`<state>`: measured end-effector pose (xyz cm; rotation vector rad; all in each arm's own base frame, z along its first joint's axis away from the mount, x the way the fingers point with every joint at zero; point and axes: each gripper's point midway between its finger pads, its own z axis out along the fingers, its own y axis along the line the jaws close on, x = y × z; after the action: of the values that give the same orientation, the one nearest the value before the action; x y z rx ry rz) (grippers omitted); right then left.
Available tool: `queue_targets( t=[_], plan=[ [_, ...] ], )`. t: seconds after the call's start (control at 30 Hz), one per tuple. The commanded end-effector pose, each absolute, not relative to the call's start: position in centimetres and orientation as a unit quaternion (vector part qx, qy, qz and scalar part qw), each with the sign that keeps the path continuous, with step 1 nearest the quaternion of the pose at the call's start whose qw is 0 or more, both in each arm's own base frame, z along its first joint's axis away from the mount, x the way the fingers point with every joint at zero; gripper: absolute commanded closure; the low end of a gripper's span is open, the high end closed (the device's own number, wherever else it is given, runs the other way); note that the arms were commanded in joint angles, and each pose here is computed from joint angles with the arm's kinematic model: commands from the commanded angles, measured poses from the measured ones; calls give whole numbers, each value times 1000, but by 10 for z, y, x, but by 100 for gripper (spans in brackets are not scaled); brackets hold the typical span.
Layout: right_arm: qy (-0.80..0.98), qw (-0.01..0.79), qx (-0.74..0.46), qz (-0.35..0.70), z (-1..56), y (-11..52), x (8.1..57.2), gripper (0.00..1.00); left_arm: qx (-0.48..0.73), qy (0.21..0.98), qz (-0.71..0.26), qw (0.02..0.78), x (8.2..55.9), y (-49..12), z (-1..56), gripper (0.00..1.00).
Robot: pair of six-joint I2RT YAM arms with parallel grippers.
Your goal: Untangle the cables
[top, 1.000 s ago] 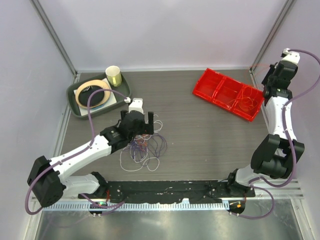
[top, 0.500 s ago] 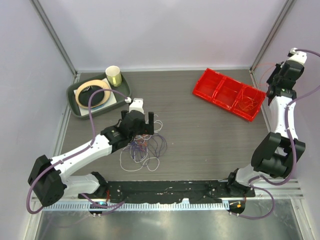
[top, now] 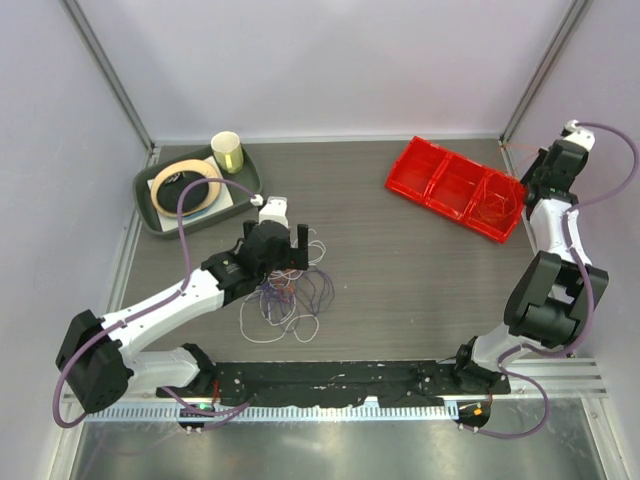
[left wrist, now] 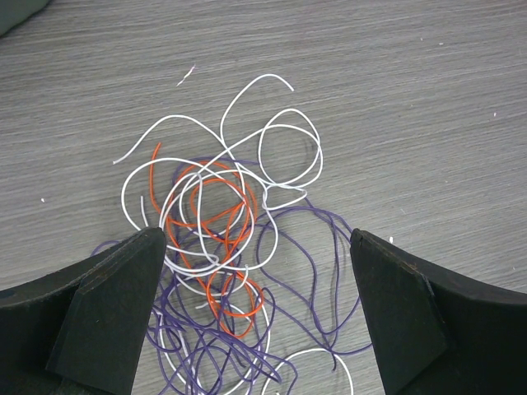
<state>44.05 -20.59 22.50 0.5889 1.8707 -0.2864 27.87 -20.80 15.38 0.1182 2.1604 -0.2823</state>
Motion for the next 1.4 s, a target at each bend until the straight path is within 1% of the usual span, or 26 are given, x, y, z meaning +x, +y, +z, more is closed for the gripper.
queue_targets(
  t=[0.0, 0.1, 0.2, 0.23, 0.33, 0.47, 0.67, 0.7, 1.03, 1.23, 1.33, 1.37],
  plan=[
    [764, 566, 285, -125, 225, -211, 435, 99, 34, 862, -139, 487, 286, -214, 175, 0],
    [768, 554, 298, -116, 210, -207, 427, 99, 33, 860, -142, 490, 287, -214, 178, 0],
    [781, 539, 299, -104, 196, -203, 430, 99, 34, 860, -142, 489, 287, -215, 177, 0],
    [794, 519, 302, -99, 182, -201, 429, 99, 34, 861, -141, 488, 286, -214, 176, 0],
    [802, 502, 309, -92, 177, -203, 437, 99, 35, 860, -143, 489, 286, -215, 178, 0],
    [827, 464, 311, -71, 145, -201, 452, 99, 34, 860, -141, 489, 287, -214, 177, 0],
    [847, 446, 289, -24, 115, -176, 483, 99, 36, 861, -141, 488, 287, -215, 178, 0],
    [853, 433, 291, -23, 102, -174, 485, 99, 36, 861, -141, 487, 287, -215, 177, 0],
    [870, 391, 299, -37, 61, -174, 490, 99, 35, 863, -137, 484, 287, -214, 174, 0],
    [870, 378, 312, -61, 51, -183, 487, 94, 37, 866, -133, 481, 287, -214, 171, 0],
    [873, 372, 309, -64, 49, -183, 485, 87, 36, 864, -133, 485, 289, -215, 174, 0],
    [872, 373, 310, -65, 53, -184, 485, 83, 36, 864, -134, 484, 288, -215, 174, 0]
  ],
)
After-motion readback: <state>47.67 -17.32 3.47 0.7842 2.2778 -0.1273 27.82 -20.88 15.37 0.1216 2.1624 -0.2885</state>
